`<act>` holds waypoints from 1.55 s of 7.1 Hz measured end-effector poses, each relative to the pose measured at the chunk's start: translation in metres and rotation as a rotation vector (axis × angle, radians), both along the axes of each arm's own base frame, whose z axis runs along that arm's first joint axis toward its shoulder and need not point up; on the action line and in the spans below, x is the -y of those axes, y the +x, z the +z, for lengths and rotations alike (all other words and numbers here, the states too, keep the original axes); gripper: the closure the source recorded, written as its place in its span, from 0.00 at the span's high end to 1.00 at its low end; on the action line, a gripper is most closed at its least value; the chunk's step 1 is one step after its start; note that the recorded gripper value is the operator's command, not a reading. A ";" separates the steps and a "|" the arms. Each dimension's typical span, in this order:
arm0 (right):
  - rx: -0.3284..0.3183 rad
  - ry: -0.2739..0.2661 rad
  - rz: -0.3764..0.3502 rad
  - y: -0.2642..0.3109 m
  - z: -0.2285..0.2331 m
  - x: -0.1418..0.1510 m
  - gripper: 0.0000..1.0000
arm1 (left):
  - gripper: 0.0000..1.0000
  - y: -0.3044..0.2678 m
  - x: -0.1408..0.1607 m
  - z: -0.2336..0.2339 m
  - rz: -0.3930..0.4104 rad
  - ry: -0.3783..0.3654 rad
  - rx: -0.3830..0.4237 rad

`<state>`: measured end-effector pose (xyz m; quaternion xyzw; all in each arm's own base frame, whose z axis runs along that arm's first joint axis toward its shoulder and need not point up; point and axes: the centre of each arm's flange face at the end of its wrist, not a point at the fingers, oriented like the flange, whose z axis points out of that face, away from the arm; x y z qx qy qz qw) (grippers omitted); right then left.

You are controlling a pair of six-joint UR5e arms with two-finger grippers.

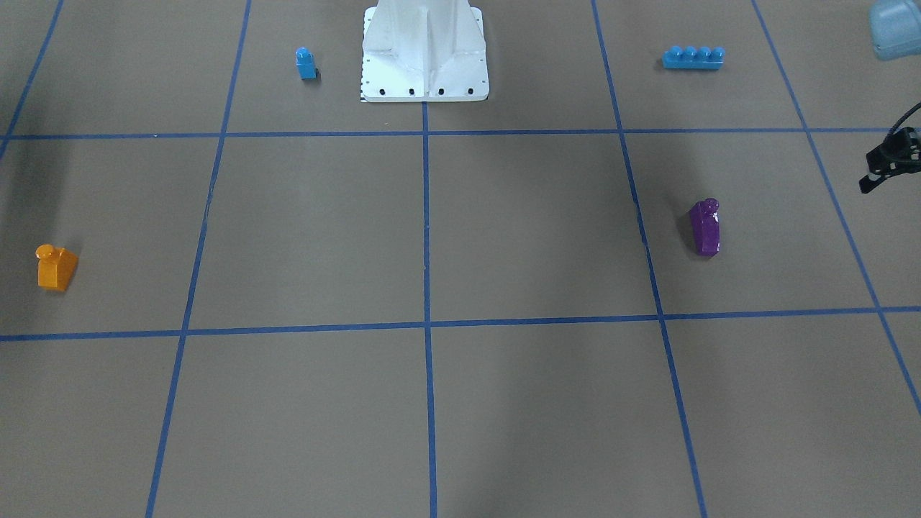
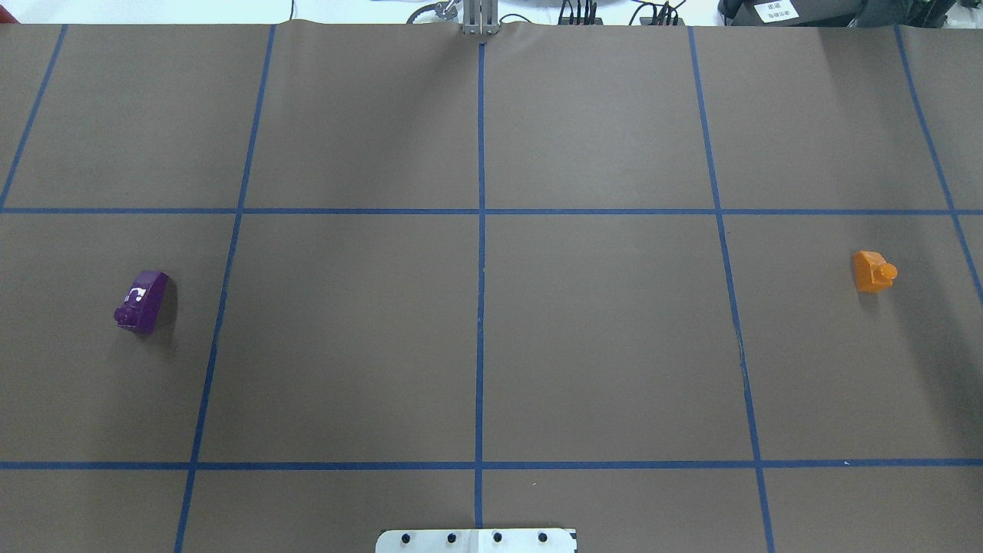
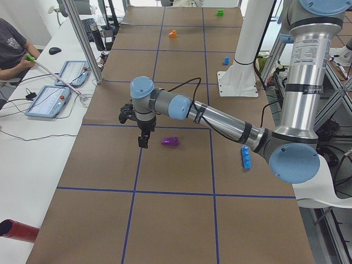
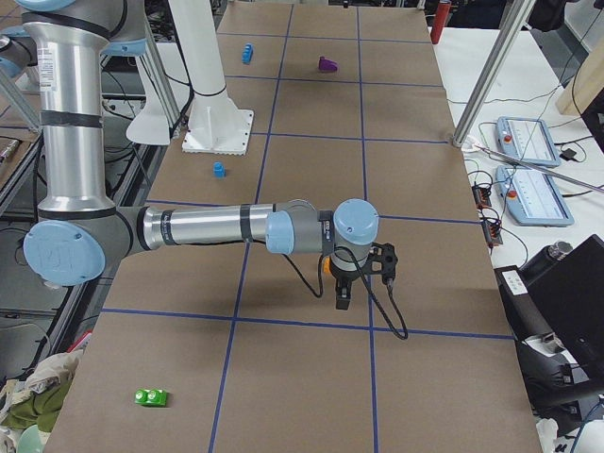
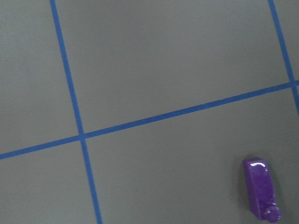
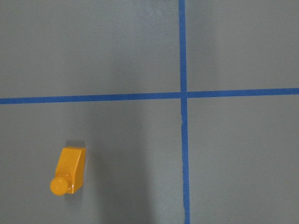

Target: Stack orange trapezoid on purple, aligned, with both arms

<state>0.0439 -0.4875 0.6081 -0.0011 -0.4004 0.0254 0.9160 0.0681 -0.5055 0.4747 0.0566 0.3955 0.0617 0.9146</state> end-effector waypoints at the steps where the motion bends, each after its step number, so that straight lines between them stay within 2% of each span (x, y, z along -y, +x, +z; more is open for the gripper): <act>1: 0.001 0.001 0.000 0.000 -0.001 0.000 1.00 | 1.00 0.033 -0.016 0.001 -0.041 -0.034 -0.024; 3: 0.004 0.021 -0.002 -0.001 -0.011 0.006 1.00 | 1.00 0.100 -0.050 0.010 -0.114 -0.070 -0.035; 7: 0.007 0.057 -0.004 -0.002 -0.028 0.012 1.00 | 1.00 0.215 -0.094 0.038 -0.160 -0.072 0.005; 8: 0.007 0.057 -0.003 -0.002 -0.029 0.012 1.00 | 0.91 0.228 -0.095 0.046 -0.154 -0.074 0.010; 9: 0.007 0.055 -0.001 -0.002 -0.029 0.012 1.00 | 0.73 0.235 -0.094 0.051 -0.147 -0.076 0.017; 10: 0.008 0.053 0.001 -0.002 -0.029 0.012 1.00 | 0.34 0.238 -0.093 0.055 -0.143 -0.078 0.022; 11: 0.011 0.053 0.002 -0.002 -0.030 0.012 1.00 | 0.00 0.239 -0.093 0.058 -0.137 -0.079 0.027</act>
